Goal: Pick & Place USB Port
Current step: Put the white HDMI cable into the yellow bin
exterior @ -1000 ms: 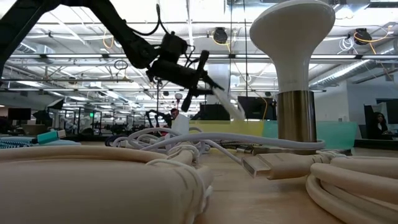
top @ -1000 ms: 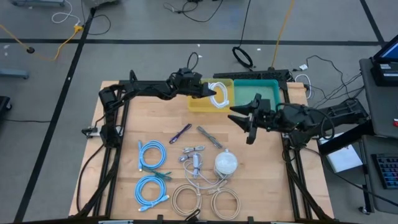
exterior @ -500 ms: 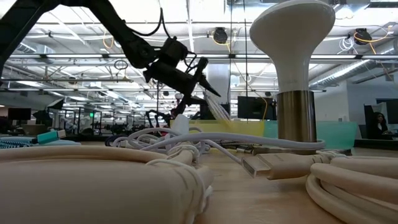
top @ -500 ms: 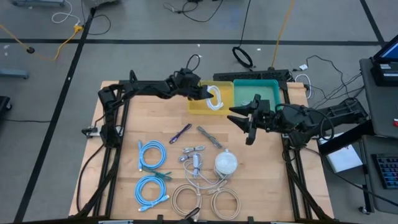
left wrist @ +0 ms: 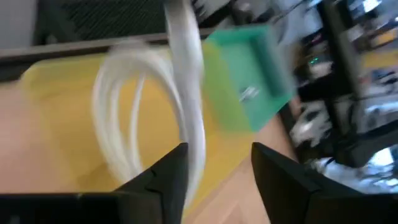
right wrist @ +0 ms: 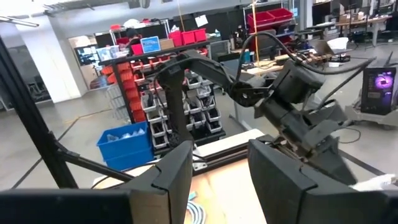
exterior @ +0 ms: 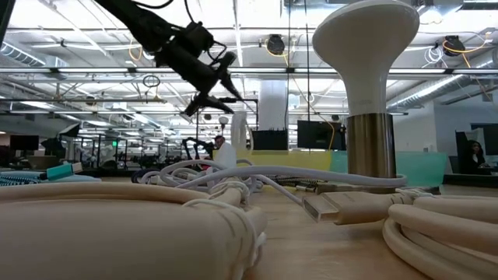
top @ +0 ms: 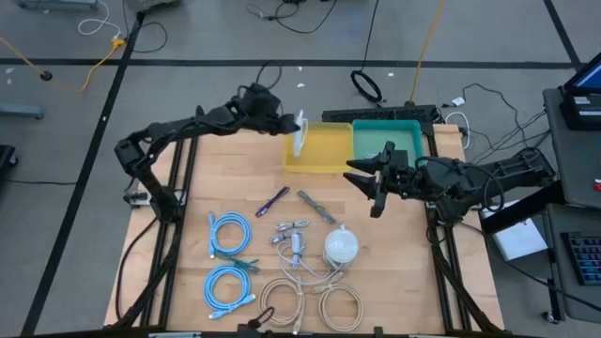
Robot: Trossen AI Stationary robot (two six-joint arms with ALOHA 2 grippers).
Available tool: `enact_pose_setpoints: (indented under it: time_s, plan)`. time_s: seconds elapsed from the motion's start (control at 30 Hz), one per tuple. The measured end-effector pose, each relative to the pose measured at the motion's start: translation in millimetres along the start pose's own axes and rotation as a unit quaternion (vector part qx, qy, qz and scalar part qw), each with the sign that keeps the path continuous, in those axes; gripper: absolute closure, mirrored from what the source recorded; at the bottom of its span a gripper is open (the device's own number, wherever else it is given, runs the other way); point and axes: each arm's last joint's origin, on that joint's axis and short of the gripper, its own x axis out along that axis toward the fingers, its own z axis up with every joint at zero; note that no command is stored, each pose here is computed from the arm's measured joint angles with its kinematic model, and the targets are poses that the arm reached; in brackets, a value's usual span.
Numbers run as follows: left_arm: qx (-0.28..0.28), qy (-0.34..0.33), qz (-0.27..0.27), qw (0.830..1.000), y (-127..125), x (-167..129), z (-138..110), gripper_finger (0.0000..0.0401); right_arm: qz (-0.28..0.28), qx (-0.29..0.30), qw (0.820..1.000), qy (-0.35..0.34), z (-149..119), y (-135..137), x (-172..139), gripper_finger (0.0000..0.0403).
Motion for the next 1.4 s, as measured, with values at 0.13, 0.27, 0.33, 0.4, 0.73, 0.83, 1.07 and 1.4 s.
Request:
enact_pose_setpoints:
  time_s: [0.13,0.27,0.33,0.4,0.73,0.83,1.07,1.4]
  plan:
    - [0.027,0.03,0.006,0.999,-1,1,-8,0.0298,-0.001,-0.003,1.0,0.002,0,0,0,0.0257]
    - [0.049,0.038,-0.013,0.998,-9,10,-16,0.0379,-0.001,-0.005,1.0,0.002,0,0,0,0.0257]
    - [0.051,0.04,-0.019,0.998,-12,15,-19,0.0393,-0.001,-0.004,1.0,0.002,-1,0,0,0.0257]
    - [0.047,0.04,-0.02,0.998,-12,20,-21,0.0392,-0.001,-0.004,1.0,0.003,-1,0,1,0.0257]
    - [0.059,0.042,0.079,0.994,0,4,-21,0.0399,-0.005,0.006,1.0,0.021,-5,-1,0,0.0257]
    - [0.089,0.04,0.186,0.978,9,-13,-22,0.04,-0.002,0.007,1.0,0.021,-5,0,0,0.0257]
    - [0.119,0.05,0.232,0.964,18,-12,-22,0.04,-0.001,0.008,1.0,0.02,-5,1,0,0.0257]
    - [0.105,0.066,0.228,0.966,31,13,-26,0.0401,0.006,0.01,1.0,0.023,-6,3,-1,0.0257]
